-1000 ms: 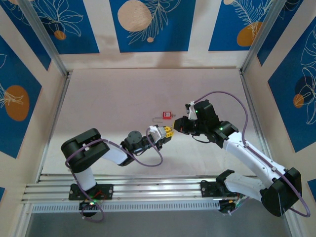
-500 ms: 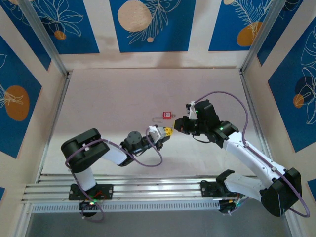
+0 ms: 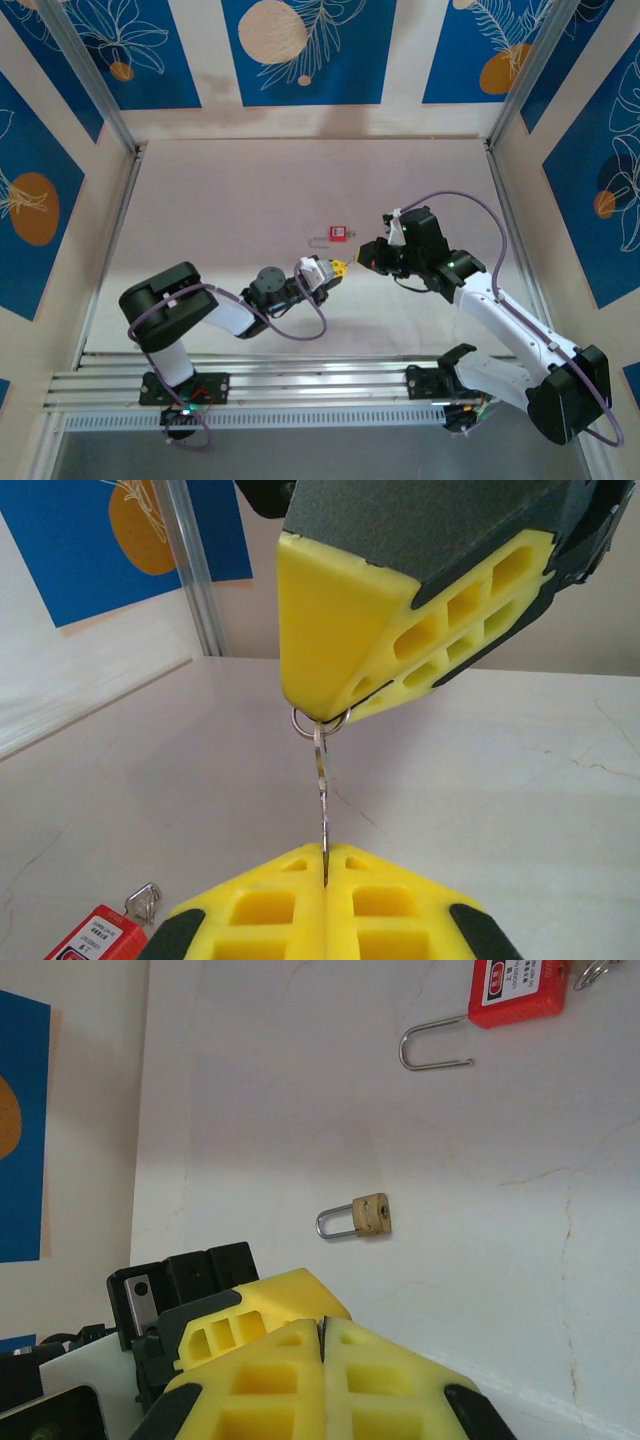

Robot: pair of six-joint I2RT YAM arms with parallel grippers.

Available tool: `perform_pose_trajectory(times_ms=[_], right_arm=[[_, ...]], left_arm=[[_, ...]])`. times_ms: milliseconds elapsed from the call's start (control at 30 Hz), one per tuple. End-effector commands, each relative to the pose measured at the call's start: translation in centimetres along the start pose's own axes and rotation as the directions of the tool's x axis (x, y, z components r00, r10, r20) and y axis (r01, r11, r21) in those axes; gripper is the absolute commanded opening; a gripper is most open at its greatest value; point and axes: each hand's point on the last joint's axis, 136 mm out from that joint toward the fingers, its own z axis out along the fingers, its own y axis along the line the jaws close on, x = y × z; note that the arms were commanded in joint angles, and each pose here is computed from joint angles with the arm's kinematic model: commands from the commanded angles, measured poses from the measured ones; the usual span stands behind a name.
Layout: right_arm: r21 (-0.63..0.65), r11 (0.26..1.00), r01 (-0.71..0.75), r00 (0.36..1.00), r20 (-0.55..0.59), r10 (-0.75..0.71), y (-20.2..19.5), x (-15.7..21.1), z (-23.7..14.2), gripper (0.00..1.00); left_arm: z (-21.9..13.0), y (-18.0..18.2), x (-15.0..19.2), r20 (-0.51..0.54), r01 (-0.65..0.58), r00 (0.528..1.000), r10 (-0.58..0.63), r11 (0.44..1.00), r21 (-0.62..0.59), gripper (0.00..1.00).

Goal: Unlock with the key

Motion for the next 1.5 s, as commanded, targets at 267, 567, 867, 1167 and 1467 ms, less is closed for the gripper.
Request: perform_pose_trajectory(times_ms=[267,567,867,1167,1467], right_arm=[[-0.037,0.999,-0.002,1.000,0.019,0.002,0.5,-0.7,-0.8,0.18],[-0.105,0.994,0.009,0.997,0.078,-0.001,1.2,-3.2,-3.3,0.36],[-0.206,0.978,0.008,0.988,0.154,0.025,1.2,-6.3,-5.7,0.40],[-0.405,0.914,0.022,0.995,0.096,0.018,1.2,-6.3,-3.2,0.41],[-0.498,0.867,-0.026,0.999,-0.030,0.012,0.7,-4.8,0.0,0.61]], left_arm=[[1.0,1.0,-1.6,-0.057,-0.122,0.991,0.120,0.992,-0.038,0.00],[1.4,3.2,-4.2,-0.093,-0.383,0.923,0.374,0.915,-0.127,0.00],[1.2,5.5,-7.0,-0.264,-0.773,0.634,0.727,0.598,-0.212,0.00],[-1.8,5.6,-5.2,-0.392,-0.966,0.238,0.889,0.257,-0.004,0.00],[-0.9,5.8,-4.5,-0.441,-0.997,0.065,0.895,0.074,0.002,0.00]])
